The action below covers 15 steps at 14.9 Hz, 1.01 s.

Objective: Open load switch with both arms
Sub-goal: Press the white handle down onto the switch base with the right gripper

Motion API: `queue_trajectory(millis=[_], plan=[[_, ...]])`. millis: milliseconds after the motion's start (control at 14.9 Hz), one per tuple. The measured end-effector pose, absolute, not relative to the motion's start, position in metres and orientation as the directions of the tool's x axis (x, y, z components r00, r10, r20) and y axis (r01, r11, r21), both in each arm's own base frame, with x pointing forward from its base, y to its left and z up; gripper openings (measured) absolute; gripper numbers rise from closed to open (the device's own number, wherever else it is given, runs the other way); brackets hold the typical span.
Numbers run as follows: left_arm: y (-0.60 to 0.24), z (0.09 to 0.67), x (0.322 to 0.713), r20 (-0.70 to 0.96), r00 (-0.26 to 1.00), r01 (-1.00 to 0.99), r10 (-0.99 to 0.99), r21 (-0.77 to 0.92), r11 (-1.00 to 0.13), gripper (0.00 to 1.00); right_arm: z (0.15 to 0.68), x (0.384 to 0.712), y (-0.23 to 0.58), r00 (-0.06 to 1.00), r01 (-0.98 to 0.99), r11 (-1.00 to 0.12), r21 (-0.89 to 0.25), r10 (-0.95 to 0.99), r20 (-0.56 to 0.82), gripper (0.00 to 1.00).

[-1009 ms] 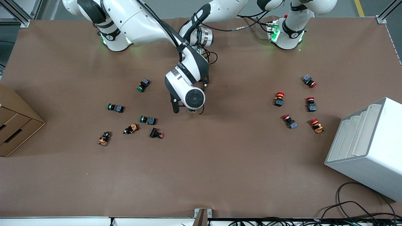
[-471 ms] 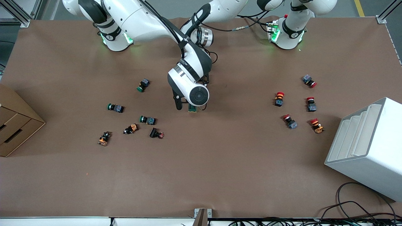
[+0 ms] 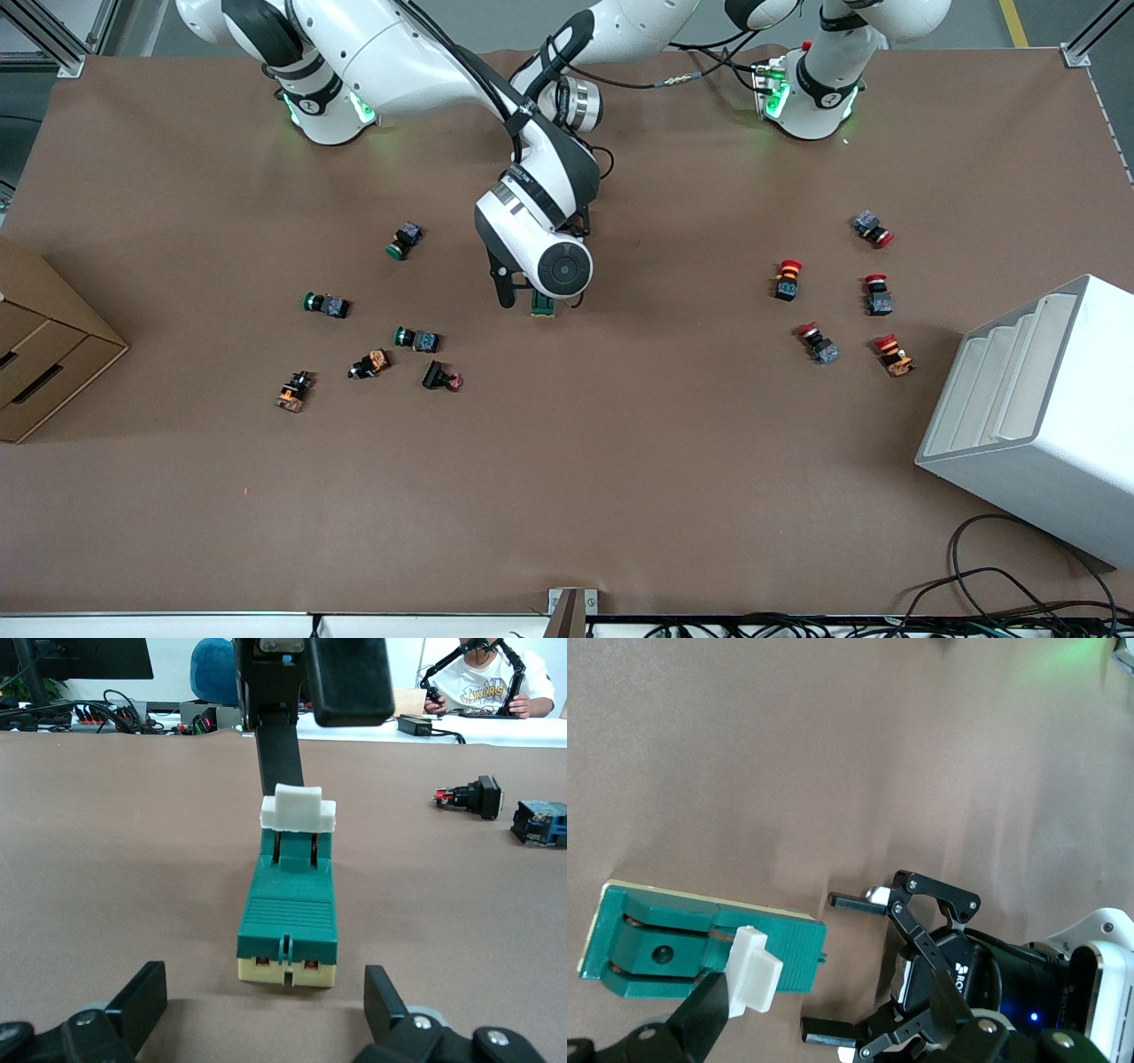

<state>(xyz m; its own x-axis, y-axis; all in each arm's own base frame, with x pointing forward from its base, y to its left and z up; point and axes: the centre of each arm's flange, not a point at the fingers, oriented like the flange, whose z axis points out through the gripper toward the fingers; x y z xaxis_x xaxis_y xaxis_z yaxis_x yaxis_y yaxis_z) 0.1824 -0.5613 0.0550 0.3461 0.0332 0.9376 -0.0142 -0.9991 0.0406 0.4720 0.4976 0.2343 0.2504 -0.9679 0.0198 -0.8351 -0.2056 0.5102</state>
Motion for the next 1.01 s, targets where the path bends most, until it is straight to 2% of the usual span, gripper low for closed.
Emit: queue_trajectory(millis=[1009], plan=[[-0.561,0.055,0.182,0.938,0.346,-0.014,0.033,0.04,-0.999,0.99,0.215,0.459,0.499,0.271,-0.815,-0.213,0.539,-0.962,0.031,1.0]])
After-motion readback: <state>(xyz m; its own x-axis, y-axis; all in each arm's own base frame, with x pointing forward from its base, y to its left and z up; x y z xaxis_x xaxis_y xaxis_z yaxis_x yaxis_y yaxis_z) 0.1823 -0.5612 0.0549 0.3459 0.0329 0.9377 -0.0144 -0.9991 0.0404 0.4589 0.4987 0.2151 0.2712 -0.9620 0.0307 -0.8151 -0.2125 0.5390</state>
